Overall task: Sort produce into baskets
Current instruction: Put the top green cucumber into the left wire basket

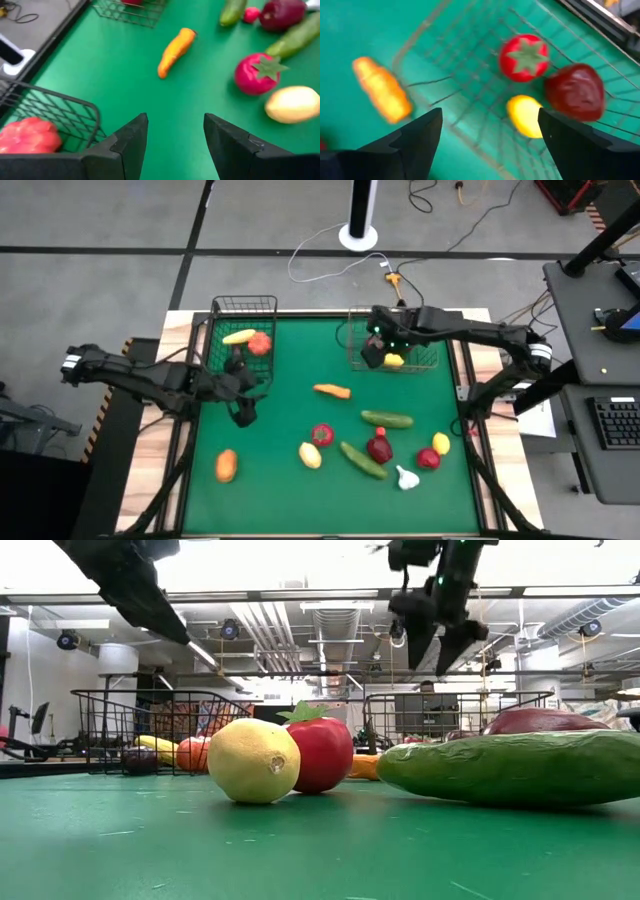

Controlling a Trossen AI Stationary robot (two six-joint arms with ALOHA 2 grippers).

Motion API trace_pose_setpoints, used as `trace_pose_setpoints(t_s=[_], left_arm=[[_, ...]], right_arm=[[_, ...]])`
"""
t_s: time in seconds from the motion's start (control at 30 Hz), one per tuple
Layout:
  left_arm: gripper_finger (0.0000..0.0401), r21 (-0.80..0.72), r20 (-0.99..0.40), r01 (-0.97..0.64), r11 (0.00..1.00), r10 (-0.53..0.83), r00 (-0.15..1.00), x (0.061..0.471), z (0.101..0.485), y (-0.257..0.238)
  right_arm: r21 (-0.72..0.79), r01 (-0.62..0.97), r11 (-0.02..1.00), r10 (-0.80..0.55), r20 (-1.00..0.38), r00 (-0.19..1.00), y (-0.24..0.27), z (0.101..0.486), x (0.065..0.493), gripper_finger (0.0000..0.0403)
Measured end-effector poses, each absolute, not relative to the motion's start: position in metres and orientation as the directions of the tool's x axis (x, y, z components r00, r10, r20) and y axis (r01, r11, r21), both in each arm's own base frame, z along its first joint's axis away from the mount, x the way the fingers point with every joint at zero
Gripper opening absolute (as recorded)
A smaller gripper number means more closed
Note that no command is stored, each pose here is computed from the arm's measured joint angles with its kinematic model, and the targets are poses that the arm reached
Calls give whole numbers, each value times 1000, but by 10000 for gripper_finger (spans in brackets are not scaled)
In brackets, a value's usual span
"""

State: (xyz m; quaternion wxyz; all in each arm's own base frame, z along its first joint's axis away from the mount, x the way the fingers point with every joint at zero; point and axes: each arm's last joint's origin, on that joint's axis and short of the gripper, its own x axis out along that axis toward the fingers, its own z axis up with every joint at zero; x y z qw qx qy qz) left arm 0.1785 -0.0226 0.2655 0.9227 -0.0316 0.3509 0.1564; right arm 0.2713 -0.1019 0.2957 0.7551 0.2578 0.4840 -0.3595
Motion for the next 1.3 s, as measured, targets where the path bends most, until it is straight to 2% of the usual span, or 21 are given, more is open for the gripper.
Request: trace_pose_setpoints(t_s=[0.2, 0.47, 0.6, 0.7, 0.83, 1.17, 1.3], left_arm=[[178, 51, -684, -281, 958, 238, 689, 186, 258, -33], [178, 81, -734, -265, 961, 237, 636, 197, 243, -41], [178, 90, -748, -268, 959, 243, 618, 201, 241, -42], [178, 93, -752, -267, 959, 243, 613, 202, 240, -43], [178, 94, -753, -256, 962, 237, 614, 203, 241, -44], [178, 123, -715, -183, 975, 214, 665, 207, 247, -48], [178, 128, -710, -175, 976, 213, 671, 208, 248, -48]], right_arm=[[56, 707, 705, -279, -895, 349, -59, 307, 279, 313], [61, 594, 802, -208, -904, 374, -14, 305, 286, 320], [136, 522, 842, -76, -928, 365, 4, 303, 285, 320], [164, 459, 873, 18, -952, 306, 15, 301, 279, 315], [111, 439, 892, 23, -979, 203, 25, 296, 268, 303], [17, 371, 928, 2, -999, 42, 43, 260, 256, 282], [-82, 328, 941, -80, -997, -20, 41, 239, 255, 283]])
